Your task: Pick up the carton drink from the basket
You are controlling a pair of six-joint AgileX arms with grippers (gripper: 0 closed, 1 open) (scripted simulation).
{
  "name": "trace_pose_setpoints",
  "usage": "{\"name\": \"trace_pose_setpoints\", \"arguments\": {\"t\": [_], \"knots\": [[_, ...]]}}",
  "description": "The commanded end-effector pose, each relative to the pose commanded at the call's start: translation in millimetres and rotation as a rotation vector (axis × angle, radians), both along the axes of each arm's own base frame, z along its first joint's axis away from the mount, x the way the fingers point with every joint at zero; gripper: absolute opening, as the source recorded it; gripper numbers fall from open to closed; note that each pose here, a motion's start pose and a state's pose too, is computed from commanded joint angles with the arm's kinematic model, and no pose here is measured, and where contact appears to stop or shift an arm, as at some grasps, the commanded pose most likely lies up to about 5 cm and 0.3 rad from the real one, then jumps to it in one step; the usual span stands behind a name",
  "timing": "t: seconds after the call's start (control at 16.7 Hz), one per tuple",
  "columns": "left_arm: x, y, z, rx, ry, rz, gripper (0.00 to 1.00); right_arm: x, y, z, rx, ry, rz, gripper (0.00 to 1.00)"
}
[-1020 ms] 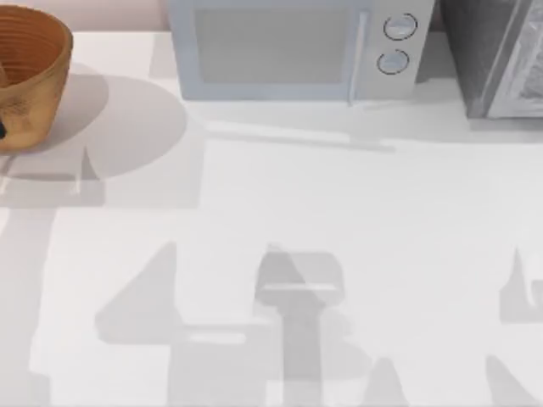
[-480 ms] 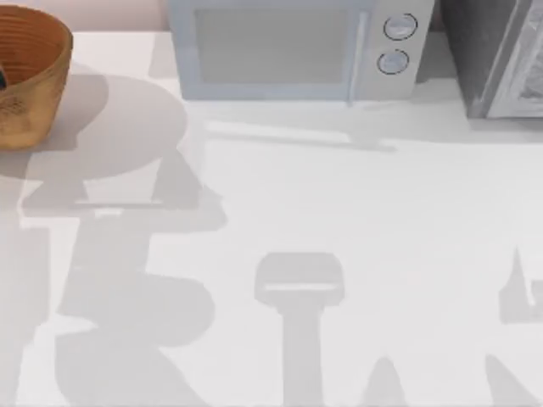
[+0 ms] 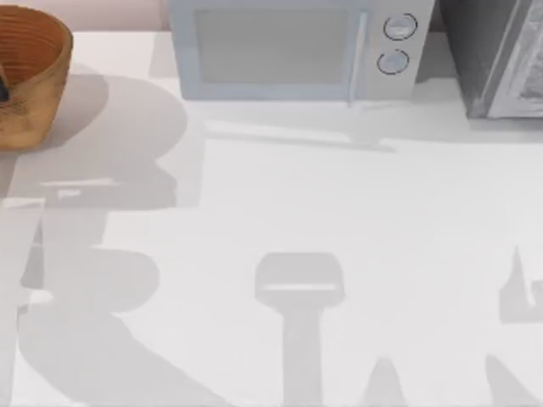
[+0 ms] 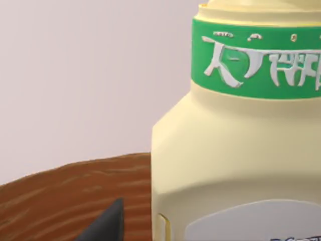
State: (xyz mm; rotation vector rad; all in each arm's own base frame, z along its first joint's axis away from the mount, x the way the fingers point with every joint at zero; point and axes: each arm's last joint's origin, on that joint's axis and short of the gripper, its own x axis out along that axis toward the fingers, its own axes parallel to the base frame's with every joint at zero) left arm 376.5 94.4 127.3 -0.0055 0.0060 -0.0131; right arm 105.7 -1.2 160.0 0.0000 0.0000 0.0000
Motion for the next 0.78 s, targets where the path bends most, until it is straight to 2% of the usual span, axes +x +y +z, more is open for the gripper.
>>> {"name": "trace_pose_setpoints", "arguments": {"t": [0.3,0.78], "knots": [[2,-2,4,0.004,-0.008,0.0,1.0,0,0,0,0.0,0.0,0.0,1.0],[45,-1,0,0.0,0.0,0.0,1.0,0,0,0,0.0,0.0,0.0,1.0]]}}
